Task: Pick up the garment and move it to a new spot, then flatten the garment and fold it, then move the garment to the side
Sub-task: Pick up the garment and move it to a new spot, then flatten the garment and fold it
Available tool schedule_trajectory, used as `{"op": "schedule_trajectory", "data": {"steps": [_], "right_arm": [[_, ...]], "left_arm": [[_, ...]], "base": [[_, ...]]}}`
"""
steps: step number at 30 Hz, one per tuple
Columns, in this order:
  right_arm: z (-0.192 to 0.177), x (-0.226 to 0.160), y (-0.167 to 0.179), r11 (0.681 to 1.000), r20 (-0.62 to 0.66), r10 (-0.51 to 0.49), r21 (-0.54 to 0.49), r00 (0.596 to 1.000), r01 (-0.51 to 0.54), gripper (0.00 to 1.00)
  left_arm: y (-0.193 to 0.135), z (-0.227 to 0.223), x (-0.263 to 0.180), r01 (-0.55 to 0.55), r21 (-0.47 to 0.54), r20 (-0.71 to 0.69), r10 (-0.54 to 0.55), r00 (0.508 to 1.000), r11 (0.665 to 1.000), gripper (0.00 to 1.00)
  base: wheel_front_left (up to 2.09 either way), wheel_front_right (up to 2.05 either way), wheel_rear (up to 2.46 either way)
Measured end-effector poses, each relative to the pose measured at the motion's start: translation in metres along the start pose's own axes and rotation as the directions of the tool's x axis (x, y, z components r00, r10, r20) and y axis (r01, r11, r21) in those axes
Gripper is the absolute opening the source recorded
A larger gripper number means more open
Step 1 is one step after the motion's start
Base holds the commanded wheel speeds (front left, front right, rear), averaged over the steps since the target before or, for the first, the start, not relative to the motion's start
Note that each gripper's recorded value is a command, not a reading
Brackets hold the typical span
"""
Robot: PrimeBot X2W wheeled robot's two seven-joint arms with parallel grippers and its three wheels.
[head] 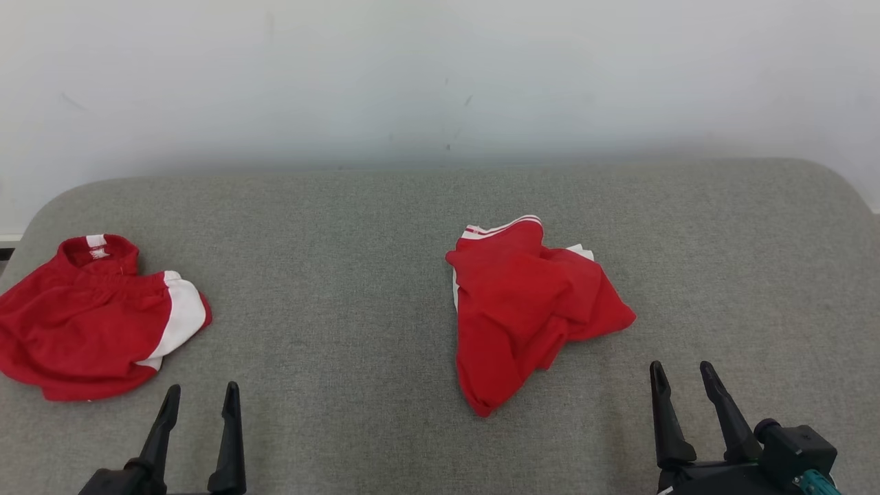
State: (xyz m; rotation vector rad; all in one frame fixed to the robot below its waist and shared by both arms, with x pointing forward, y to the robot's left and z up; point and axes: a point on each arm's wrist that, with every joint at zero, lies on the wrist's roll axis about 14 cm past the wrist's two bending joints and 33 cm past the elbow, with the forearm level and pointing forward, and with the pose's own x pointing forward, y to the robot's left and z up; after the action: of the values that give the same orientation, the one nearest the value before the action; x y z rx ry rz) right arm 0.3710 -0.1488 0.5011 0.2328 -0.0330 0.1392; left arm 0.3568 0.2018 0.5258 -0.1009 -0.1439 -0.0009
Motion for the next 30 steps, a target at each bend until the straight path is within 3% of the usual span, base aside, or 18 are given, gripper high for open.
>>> {"op": "schedule_trajectory", "data": {"steps": [25,30], "right_arm": [[-0.001,-0.001,0.001,1.0,-0.009,0.003,-0.001,1.0,-0.003,1.0],[0.011,0.015,0.007,0.998,0.011,0.036,-0.047,0.999,-0.035,1.0]], "left_arm": [[-0.001,-0.004,-0.004,-0.001,0.004,-0.011,0.001,1.0,1.0,1.0],[-0.001,-0.006,-0.005,-0.004,0.004,-0.017,0.004,1.0,1.0,1.0]], "base": [[0.0,0.0,0.0],[0.0,0.0,0.0]]}}
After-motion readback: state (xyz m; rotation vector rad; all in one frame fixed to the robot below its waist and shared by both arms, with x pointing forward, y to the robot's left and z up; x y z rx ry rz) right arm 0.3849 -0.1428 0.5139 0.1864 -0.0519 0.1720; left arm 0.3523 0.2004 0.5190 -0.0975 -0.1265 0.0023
